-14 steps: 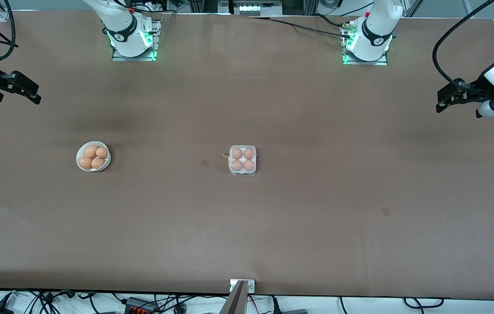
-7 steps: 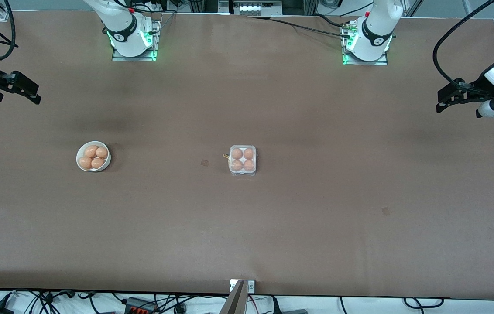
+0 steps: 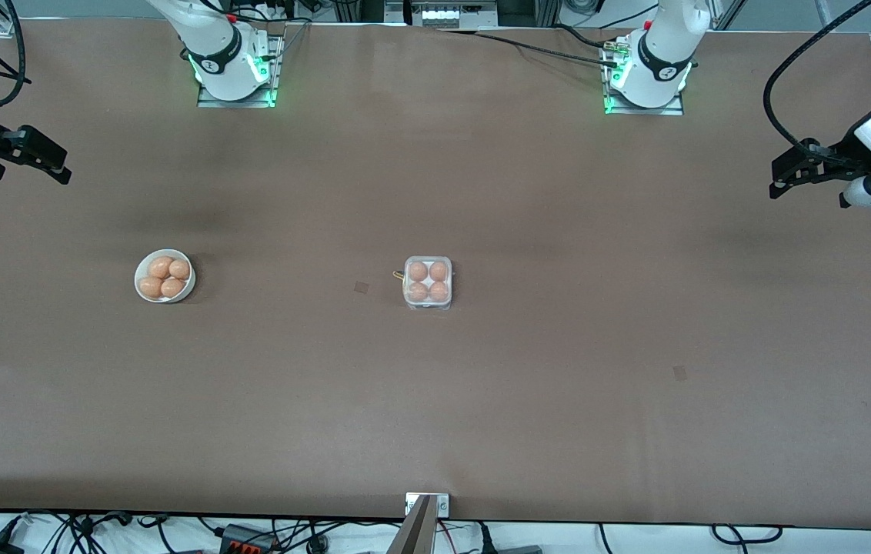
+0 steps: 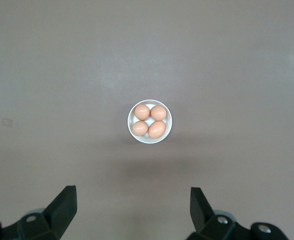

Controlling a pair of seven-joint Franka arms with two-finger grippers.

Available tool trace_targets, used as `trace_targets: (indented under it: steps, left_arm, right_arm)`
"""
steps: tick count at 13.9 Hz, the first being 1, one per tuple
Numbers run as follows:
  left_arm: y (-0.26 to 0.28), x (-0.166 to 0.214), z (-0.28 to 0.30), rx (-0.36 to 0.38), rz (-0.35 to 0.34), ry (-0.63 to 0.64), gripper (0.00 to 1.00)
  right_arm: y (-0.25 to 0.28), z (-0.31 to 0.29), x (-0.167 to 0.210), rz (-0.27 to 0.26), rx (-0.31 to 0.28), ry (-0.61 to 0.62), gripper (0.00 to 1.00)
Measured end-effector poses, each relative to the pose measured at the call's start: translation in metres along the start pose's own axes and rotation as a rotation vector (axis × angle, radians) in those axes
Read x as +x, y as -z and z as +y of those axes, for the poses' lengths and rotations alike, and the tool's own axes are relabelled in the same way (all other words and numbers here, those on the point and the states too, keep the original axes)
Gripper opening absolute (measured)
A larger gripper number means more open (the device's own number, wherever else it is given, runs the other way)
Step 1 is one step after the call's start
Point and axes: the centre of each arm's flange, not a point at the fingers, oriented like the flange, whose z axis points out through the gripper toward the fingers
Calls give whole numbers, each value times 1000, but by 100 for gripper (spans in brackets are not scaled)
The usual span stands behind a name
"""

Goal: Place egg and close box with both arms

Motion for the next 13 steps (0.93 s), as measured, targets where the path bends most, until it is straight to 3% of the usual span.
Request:
trace_targets:
  steps: [13]
  left_arm:
    - [0, 0, 0, 0, 0, 0, 100]
  right_arm:
    - [-7, -2, 2, -17, 13, -1, 100]
